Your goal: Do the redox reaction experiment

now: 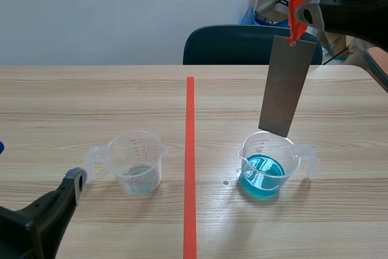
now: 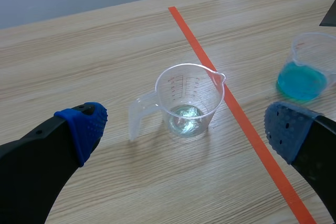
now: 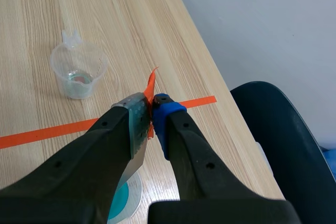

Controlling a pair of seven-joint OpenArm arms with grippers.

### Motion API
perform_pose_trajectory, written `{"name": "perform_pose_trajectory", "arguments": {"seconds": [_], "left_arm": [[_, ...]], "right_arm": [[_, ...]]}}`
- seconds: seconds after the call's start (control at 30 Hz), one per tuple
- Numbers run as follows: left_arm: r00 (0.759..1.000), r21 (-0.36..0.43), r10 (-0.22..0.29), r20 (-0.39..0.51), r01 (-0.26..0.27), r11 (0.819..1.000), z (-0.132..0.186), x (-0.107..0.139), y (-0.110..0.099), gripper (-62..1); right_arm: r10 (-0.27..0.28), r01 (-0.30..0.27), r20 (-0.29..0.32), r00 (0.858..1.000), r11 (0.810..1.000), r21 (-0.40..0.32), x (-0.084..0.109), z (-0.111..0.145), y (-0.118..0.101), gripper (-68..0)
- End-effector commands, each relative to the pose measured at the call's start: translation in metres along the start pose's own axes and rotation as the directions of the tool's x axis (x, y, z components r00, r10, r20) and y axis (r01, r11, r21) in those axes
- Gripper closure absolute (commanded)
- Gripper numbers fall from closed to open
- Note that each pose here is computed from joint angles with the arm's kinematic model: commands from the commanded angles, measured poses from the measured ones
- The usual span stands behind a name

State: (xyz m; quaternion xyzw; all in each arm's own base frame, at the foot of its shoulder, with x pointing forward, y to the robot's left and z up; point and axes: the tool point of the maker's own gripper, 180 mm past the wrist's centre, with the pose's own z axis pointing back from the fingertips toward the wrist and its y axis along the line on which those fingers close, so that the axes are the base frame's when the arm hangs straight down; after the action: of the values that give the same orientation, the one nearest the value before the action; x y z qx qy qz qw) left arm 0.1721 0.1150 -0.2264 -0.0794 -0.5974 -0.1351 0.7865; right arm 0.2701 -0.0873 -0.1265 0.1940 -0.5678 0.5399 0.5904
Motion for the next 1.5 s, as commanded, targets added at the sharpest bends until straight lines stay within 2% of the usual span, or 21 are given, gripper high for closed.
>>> {"name": "perform_pose_trajectory", "arguments": {"seconds": [0.0, 1.33, 1.47], "left_arm": [[1.000, -0.004, 0.002, 0.028, -0.002, 1.000, -0.0004, 0.0079, -0.0016, -62.3], [1.000, -0.004, 0.002, 0.028, -0.002, 1.000, -0.0004, 0.0078, -0.0016, -62.3], [1.000, -0.004, 0.002, 0.028, -0.002, 1.000, -0.0004, 0.0078, -0.0016, -62.3]], "right_arm": [[0.023, -0.023, 0.026, 0.999, 1.000, -0.002, 0.0100, 0.0016, -0.0029, -0.8], [0.023, -0.023, 0.014, 1.000, 1.000, -0.003, 0.0080, 0.0016, -0.0032, -0.8], [0.024, -0.023, 0.017, 1.000, 1.000, -0.021, 0.0090, -0.0002, -0.0067, -0.8]]}}
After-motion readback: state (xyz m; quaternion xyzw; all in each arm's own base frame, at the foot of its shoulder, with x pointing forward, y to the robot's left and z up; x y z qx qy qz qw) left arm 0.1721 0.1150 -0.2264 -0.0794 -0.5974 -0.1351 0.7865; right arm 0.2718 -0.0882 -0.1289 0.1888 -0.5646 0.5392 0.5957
